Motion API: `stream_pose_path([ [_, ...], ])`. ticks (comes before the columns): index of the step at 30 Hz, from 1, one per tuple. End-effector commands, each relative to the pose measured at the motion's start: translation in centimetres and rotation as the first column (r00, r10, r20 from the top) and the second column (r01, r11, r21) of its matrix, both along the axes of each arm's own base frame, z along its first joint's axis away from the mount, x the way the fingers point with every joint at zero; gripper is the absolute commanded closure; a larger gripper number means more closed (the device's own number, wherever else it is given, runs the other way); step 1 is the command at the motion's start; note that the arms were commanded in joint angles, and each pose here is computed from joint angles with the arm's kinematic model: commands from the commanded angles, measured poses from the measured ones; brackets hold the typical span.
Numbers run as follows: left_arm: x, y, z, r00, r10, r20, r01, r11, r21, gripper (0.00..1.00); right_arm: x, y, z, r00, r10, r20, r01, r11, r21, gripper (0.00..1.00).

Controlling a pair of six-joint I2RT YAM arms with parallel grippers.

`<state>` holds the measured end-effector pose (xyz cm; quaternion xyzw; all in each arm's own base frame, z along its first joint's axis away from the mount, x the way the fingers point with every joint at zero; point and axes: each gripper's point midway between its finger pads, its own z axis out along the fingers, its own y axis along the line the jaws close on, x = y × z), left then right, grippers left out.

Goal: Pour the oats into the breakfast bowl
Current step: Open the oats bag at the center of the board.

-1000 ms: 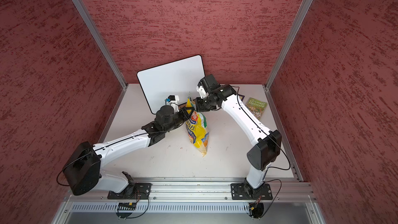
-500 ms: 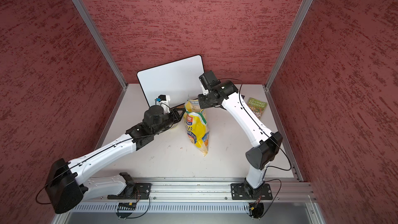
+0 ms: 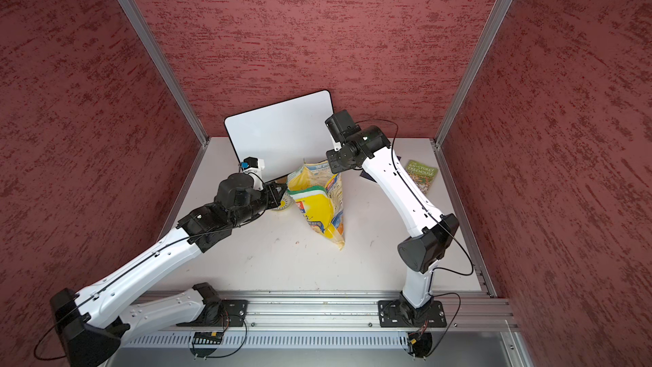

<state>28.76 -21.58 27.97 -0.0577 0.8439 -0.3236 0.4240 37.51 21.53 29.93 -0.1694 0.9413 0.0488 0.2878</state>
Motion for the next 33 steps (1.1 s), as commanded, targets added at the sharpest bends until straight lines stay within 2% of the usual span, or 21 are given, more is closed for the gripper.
stream_pose_path([
  [1,0.1,0.5,3.6,0.995,-0.010,0.099,0.009,1.000,0.001,0.79,0.8,1.8,2.9,0.994,0.074,0.079,-0.082,0.991,0.102,1.00],
  [5,0.4,-0.4,5.4,0.986,-0.069,0.151,0.064,0.997,0.036,0.55,0.0,3.5,2.1,0.989,0.143,0.029,-0.146,0.975,0.168,1.00],
  [8,1.3,-1.5,6.7,0.978,-0.130,0.161,0.113,0.987,0.115,0.36,0.0,3.5,2.1,0.989,0.147,0.033,-0.150,0.974,0.167,1.00],
  [11,2.1,-2.0,7.0,0.975,-0.178,0.133,0.147,0.966,0.213,0.30,-0.1,3.5,2.5,0.988,0.149,0.040,-0.154,0.973,0.173,1.00],
  [17,4.0,-1.5,3.4,0.965,-0.259,-0.045,0.257,0.893,0.369,0.29,-0.2,3.3,2.2,0.988,0.148,0.032,-0.151,0.975,0.160,1.00],
  [25,6.1,-0.1,0.7,0.954,-0.270,-0.132,0.301,0.857,0.419,0.32,-0.1,3.4,2.2,0.989,0.145,0.032,-0.148,0.975,0.165,1.00],
  [29,7.3,-0.8,-0.2,0.940,-0.307,-0.148,0.341,0.840,0.422,0.39,-0.3,4.0,2.0,0.986,0.167,0.020,-0.168,0.968,0.186,1.00],
  [33,8.5,-1.5,-0.3,0.933,-0.330,-0.142,0.359,0.835,0.418,0.54,-0.3,3.9,1.8,0.986,0.167,0.014,-0.167,0.969,0.181,1.00],
])
